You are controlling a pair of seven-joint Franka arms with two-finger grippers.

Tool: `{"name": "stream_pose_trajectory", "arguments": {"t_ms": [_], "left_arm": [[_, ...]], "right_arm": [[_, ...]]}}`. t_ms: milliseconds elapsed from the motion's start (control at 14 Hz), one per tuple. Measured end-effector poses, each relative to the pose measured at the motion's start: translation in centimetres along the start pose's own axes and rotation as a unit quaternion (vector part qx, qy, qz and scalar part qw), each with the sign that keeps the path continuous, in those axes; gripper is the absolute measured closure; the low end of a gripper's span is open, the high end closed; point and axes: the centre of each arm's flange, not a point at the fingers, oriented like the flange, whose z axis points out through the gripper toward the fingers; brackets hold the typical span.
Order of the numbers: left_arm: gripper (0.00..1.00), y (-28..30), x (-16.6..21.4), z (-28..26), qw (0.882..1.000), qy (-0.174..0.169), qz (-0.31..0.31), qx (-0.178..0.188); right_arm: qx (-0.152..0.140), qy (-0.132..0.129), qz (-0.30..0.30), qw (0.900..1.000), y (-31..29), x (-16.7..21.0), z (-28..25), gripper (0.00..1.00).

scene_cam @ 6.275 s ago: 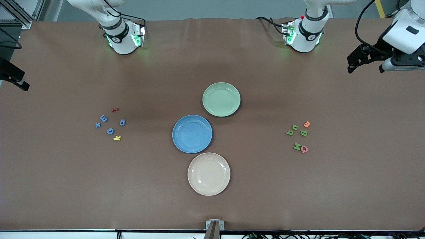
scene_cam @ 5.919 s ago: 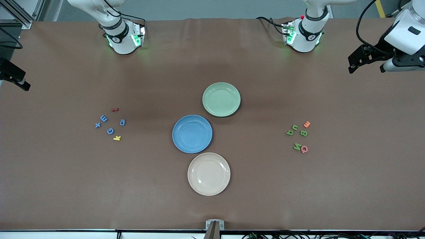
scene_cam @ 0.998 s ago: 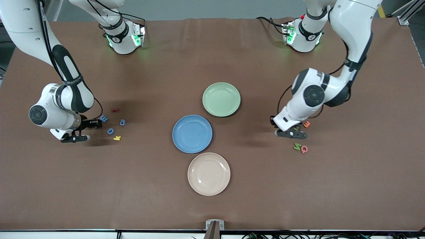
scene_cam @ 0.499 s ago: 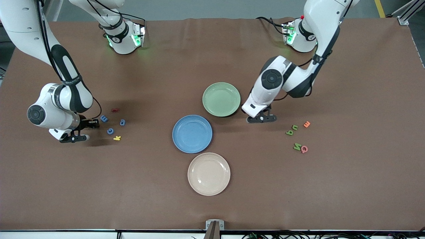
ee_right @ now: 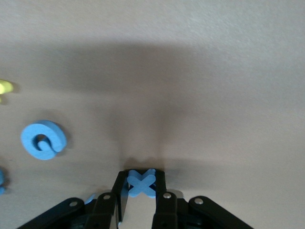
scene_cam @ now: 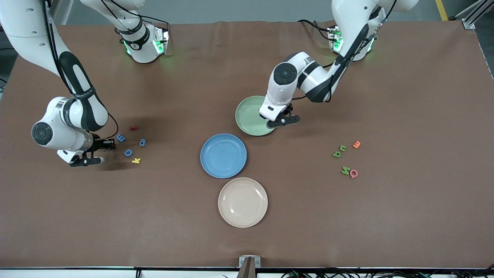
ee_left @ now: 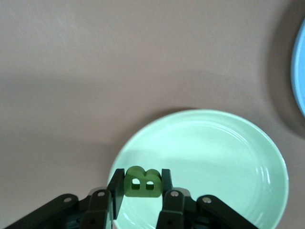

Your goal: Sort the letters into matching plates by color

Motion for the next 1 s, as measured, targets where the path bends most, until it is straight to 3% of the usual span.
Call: {"name": "stream_pose_trajectory", "arguments": {"t_ms": [285, 428, 570, 784, 998], "left_arm": [[0.65, 1.5, -2.6, 2.4, 0.999, -0.007, -0.031, -0.002], [0.52, 1.9, -3.2, 2.8, 0.998, -0.009, -0.056, -0.001], [0.32, 2.1, -2.7, 2.3, 0.997, -0.006, -0.075, -0.006], [0.03, 1.2, 0.5, -0.6, 0.995, 0.009, -0.095, -0.022], [0.0, -2.6, 6.0, -4.8, 0.997, 0.026, -0.067, -0.021]], "right_arm": [[0.009, -0.014, -0.016, 1.0, -2.0, 1.6, -6.8, 0.73], [0.009, -0.014, -0.01, 1.0, -3.5, 2.0, -10.6, 0.73], [0.006, -0.015, 0.007, 1.0, -6.3, 2.4, -12.7, 0.73], [-0.007, -0.013, 0.057, 0.998, -13.5, 3.3, -13.0, 0.73], [-0.019, 0.004, 0.105, 0.994, -22.8, 3.8, -13.8, 0.73]]}}
